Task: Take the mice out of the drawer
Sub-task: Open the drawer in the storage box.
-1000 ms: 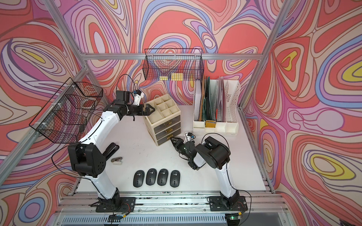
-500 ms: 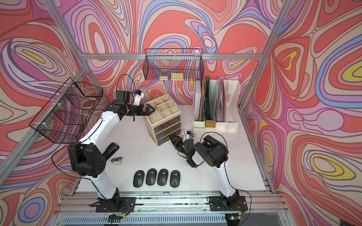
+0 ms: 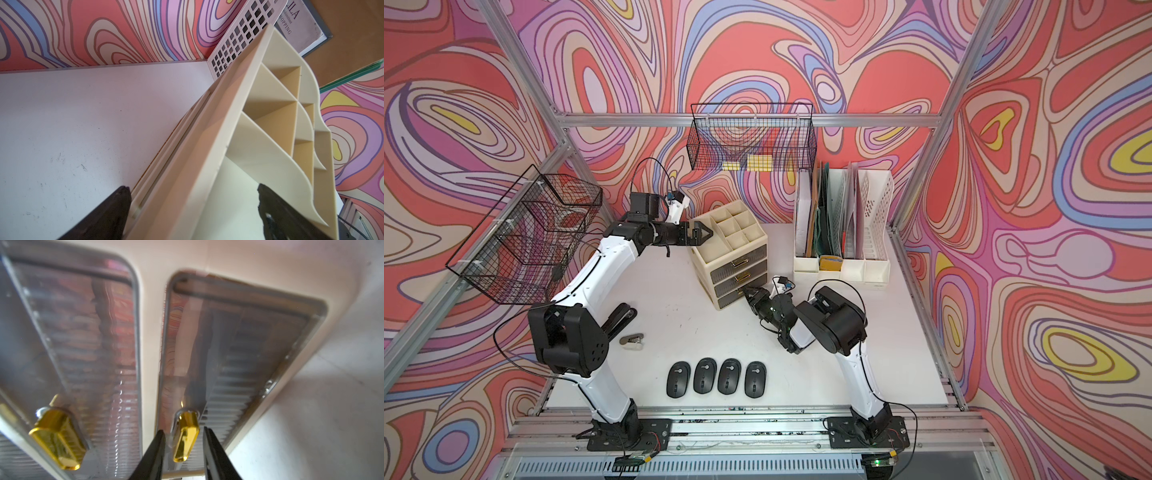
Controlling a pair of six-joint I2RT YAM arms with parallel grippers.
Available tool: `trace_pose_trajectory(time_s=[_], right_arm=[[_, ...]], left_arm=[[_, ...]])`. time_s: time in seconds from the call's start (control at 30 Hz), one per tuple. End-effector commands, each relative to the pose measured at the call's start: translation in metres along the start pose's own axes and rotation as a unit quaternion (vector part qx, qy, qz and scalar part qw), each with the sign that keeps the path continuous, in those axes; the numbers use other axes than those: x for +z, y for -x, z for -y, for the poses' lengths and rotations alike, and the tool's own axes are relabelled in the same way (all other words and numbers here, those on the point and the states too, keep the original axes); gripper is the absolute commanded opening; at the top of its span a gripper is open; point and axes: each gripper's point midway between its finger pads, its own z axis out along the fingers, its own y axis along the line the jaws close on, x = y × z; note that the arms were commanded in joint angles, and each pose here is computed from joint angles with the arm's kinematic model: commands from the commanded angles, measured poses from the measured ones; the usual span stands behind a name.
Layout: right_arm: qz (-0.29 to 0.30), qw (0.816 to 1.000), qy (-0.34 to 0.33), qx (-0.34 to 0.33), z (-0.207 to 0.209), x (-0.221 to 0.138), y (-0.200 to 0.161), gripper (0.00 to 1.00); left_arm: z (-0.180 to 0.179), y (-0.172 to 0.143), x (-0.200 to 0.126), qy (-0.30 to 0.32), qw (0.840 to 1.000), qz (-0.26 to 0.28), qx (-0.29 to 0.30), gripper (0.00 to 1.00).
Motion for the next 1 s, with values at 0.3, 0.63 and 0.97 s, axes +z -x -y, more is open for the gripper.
trace_pose_trajectory(time_s=[0.3, 0.63, 0.97], right_arm=[[0.013, 1.000, -0.015, 0.010, 0.012, -0.002, 0.008, 0.21], [0.023, 0.999, -0.024, 0.038, 0.016, -0.030, 0.007, 0.14], [0.029, 0.997, -0.041, 0.065, 0.027, -0.062, 0.003, 0.12]], left_arm=[[0.016, 0.000, -0.004, -0.019, 1.000, -0.006, 0.008, 1.00], [0.010, -0.001, -0.004, -0.001, 1.000, -0.009, 0.005, 0.99], [0.004, 0.000, -0.007, 0.021, 1.000, -0.009, 0.002, 0.98]])
